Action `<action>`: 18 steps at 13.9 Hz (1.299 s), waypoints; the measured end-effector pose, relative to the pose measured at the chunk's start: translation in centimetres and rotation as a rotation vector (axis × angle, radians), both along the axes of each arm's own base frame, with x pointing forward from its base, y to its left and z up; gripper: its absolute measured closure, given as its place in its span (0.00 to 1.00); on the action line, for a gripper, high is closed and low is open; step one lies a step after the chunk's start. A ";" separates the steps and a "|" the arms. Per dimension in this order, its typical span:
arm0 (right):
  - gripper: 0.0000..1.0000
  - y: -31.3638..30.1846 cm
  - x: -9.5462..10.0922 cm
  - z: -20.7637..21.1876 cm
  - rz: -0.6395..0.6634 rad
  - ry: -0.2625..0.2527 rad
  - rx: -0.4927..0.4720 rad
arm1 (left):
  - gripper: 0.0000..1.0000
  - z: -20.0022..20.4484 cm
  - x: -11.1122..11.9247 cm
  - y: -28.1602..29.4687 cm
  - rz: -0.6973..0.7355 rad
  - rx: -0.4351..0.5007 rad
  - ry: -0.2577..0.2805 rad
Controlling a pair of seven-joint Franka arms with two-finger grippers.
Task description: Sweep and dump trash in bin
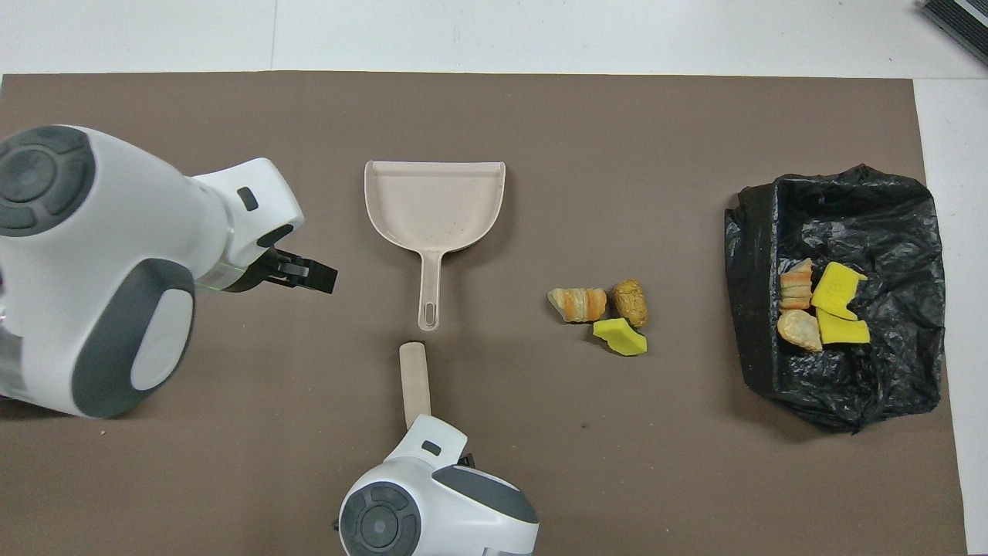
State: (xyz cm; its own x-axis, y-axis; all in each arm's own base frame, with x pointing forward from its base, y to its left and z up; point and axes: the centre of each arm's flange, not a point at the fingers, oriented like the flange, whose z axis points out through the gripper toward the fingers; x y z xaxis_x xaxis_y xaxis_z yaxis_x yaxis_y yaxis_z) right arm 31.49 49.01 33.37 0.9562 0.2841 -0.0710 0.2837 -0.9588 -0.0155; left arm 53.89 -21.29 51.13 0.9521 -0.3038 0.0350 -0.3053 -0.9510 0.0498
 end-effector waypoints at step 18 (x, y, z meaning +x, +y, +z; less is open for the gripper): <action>0.74 -14.6 7.7 10.4 -0.061 0.096 -0.344 | 0.00 -15.3 -3.0 -13.4 0.185 -0.023 -0.003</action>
State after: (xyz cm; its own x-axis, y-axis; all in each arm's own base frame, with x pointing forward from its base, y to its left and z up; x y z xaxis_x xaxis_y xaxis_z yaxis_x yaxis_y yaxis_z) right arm 39.19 34.45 43.82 0.9549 0.1708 -0.2429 0.2389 -0.9277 0.2869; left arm 50.91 -34.72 35.87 0.9915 -0.1229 0.0426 -0.1257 -0.9895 0.0711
